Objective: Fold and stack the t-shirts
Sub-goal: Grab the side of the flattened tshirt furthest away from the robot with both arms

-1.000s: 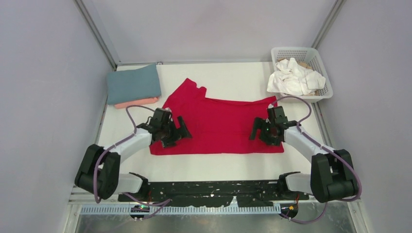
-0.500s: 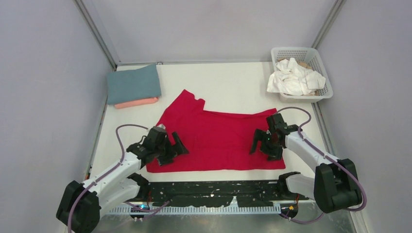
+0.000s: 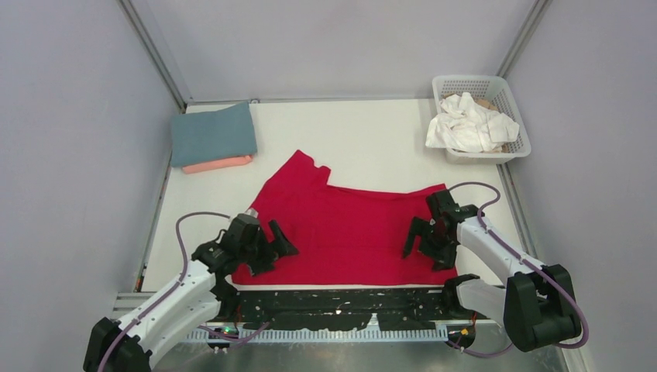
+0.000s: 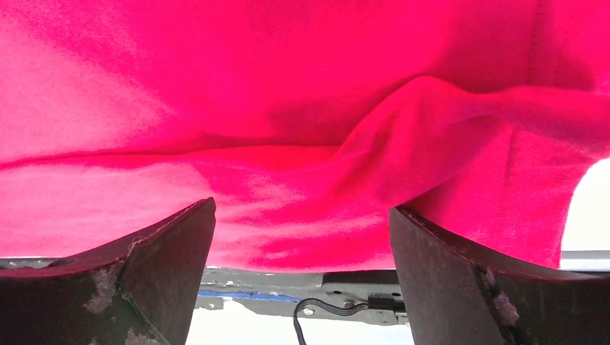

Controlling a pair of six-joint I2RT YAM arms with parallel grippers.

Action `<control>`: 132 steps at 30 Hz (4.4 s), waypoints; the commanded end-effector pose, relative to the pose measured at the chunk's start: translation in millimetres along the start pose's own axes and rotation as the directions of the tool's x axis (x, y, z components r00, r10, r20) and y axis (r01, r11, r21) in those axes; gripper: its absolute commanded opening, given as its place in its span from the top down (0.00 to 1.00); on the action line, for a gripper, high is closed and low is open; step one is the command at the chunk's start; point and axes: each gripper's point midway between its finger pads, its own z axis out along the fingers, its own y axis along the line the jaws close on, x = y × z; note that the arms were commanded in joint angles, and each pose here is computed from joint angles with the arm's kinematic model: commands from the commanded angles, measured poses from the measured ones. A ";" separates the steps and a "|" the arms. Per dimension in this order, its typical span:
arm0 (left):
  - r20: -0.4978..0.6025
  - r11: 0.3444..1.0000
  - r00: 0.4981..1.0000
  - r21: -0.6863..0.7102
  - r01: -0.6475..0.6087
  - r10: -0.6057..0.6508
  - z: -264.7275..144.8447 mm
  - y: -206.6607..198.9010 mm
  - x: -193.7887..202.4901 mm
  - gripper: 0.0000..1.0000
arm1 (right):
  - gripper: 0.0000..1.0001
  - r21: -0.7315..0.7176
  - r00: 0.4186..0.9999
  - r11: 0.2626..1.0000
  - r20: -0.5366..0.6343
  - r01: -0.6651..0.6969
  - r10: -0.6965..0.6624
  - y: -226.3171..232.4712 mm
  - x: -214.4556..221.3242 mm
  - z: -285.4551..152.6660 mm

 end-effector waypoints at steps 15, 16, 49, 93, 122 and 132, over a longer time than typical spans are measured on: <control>0.090 0.995 0.992 -0.044 -0.088 0.092 -65.5 -30.8 -25.8 0.00 | 0.05 -0.005 0.883 0.993 0.458 0.122 -0.106 27.7 -92.0 -87.3; 0.123 0.991 0.984 -0.052 -0.123 0.128 -72.6 -41.9 -38.5 0.00 | 0.05 -0.019 0.860 0.990 0.499 0.136 -0.109 33.5 -99.8 -97.5; 0.063 0.979 0.980 -0.084 -0.184 0.189 141.7 -137.9 -323.7 0.00 | 0.05 -0.001 0.791 0.998 0.610 0.062 -0.048 54.1 -168.9 -97.0; 0.039 0.941 0.945 -0.121 -0.317 0.323 86.5 -151.6 -292.8 1.00 | 0.02 0.152 0.736 0.975 0.677 -0.161 0.016 28.6 -246.9 -80.6; 0.119 0.933 0.926 -0.002 -0.360 0.357 41.8 -165.9 -265.1 1.00 | 0.54 0.396 0.826 0.883 0.563 -0.253 -0.016 -3.0 -270.6 -17.8; 0.134 0.926 0.919 0.016 -0.376 0.371 31.4 -166.9 -257.8 1.00 | 0.92 0.394 0.811 0.887 0.584 -0.240 -0.039 0.7 -278.7 -28.1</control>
